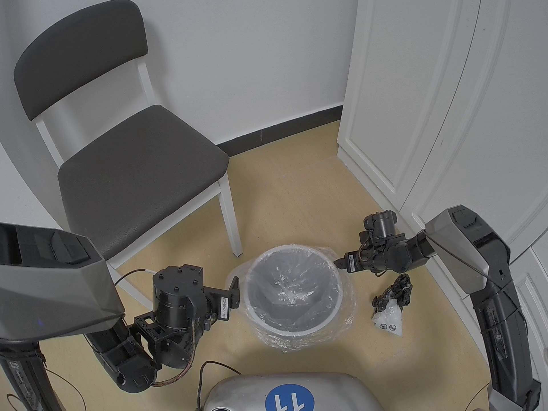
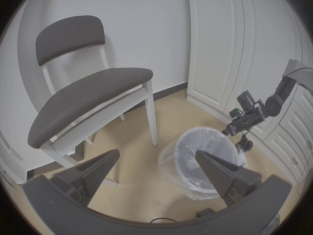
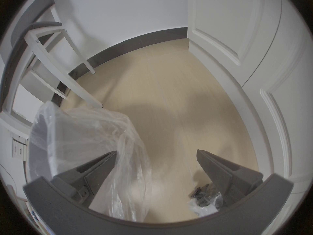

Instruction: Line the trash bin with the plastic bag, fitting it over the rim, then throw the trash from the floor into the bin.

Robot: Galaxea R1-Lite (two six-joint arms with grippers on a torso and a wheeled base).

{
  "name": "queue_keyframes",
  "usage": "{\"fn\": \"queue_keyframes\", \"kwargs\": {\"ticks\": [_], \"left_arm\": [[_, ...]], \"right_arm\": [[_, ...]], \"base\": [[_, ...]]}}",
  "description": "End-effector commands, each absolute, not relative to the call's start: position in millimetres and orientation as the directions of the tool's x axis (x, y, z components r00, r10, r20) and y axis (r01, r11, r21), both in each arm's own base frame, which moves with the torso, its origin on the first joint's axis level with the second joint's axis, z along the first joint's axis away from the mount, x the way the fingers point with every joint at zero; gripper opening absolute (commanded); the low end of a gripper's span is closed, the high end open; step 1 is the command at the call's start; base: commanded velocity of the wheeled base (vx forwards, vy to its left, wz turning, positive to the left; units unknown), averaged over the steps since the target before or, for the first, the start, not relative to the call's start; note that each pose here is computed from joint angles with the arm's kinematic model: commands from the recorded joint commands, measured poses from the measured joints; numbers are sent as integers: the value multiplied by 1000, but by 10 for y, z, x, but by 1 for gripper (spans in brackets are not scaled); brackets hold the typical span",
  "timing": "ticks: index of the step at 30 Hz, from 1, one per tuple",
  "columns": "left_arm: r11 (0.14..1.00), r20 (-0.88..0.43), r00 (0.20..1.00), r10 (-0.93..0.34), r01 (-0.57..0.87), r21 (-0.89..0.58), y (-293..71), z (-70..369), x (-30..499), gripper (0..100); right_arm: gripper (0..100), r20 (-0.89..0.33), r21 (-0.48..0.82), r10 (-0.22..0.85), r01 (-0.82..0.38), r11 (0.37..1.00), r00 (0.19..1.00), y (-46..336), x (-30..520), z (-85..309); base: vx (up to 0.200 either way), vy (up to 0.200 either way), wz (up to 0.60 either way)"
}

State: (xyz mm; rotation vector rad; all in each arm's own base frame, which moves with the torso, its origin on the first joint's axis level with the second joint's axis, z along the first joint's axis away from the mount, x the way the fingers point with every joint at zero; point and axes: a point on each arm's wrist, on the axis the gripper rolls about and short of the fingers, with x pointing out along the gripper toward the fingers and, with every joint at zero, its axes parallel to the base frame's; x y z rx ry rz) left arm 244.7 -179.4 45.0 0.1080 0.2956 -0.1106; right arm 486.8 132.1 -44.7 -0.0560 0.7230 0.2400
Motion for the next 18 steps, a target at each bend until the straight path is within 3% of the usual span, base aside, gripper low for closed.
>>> {"fn": "queue_keyframes", "kwargs": {"ticks": [1,18], "left_arm": [[989,-297,951,-88,119,87,-1777,446,2445,100],[990,-269,958,-97,120,71,-1734,406,2389,100]], "right_arm": [[100,-690,-8,171,-244,970,703,1365,4980,-690],[100,-688,68,239,-268,961,685,1533,5086,-863]], "base": [[0,0,0],[0,0,0]]}}
